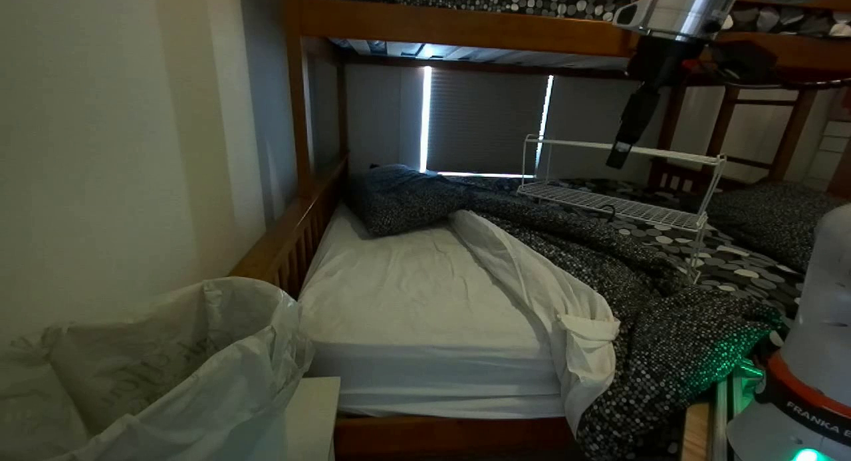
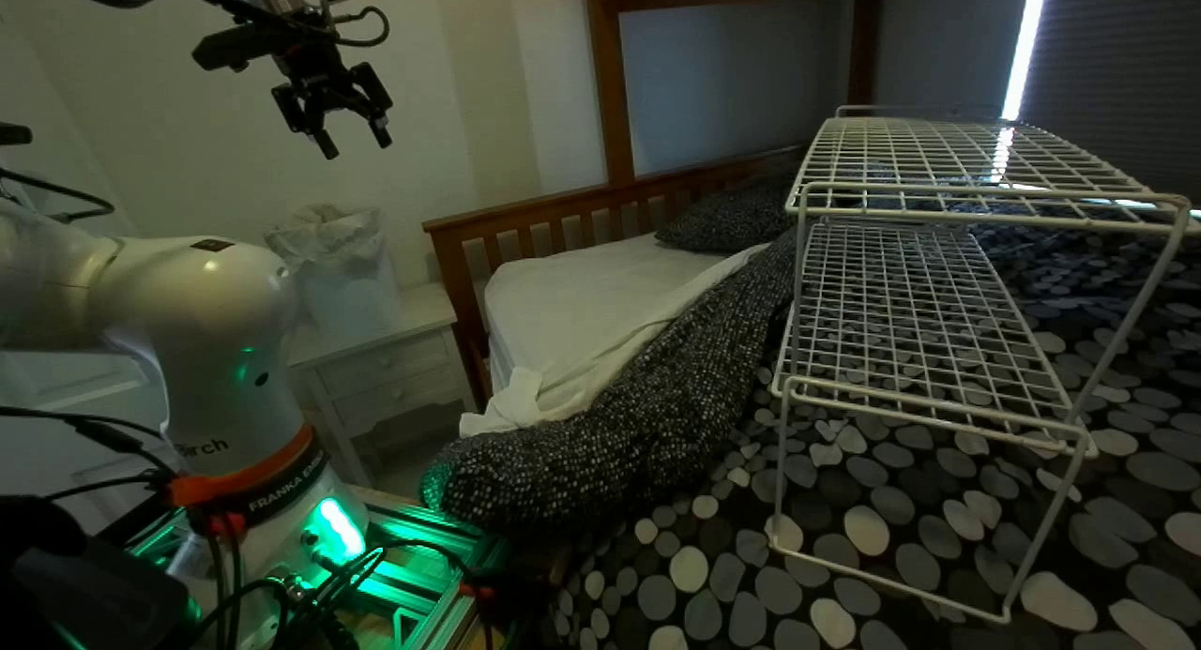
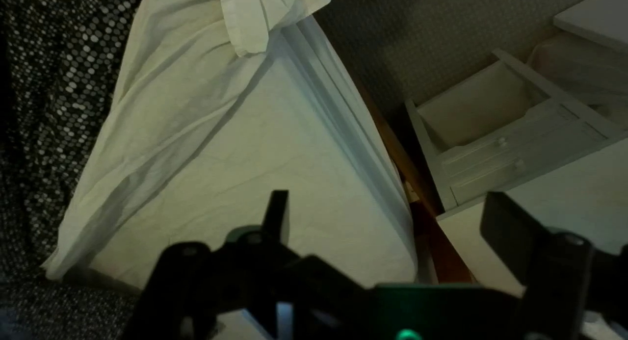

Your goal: Move the bedsheet to the left

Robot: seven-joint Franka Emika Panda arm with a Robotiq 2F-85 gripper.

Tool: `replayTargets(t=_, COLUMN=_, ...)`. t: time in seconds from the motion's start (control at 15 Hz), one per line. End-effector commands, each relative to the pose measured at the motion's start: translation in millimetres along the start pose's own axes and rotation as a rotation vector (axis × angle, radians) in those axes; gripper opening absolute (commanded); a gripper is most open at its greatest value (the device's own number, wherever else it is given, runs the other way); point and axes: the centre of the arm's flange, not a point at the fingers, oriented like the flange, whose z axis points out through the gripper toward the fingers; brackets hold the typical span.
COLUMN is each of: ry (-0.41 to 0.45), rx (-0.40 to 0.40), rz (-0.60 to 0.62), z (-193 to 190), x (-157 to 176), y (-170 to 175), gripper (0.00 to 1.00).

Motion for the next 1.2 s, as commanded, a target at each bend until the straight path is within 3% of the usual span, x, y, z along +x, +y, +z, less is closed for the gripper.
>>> replayTargets(t=0.0, ry=-0.108, rx=-0.001, rz=0.145, z=58.2, x=-16.6, y=13.7, gripper=1.0)
replayTargets(t=0.4, ry=-0.291, rx=-0.025, rz=0.409, z=155.8, x=-51.6, y=41.2, gripper=1.0)
replayTargets(t=0.67, ry=-0.326, rx=-0.06, rz=0.59, z=192.9, x=-43.0, y=74.8, gripper=1.0)
replayTargets(t=0.87, ry=-0.398, rx=-0.069, rz=0.7, z=228.1, x=-37.3, y=96.4, gripper=1.0)
replayTargets(t=1.13, ry=-0.488, rx=-0.07, rz=0.812, z=284.7, x=-38.5, y=99.5, gripper=1.0)
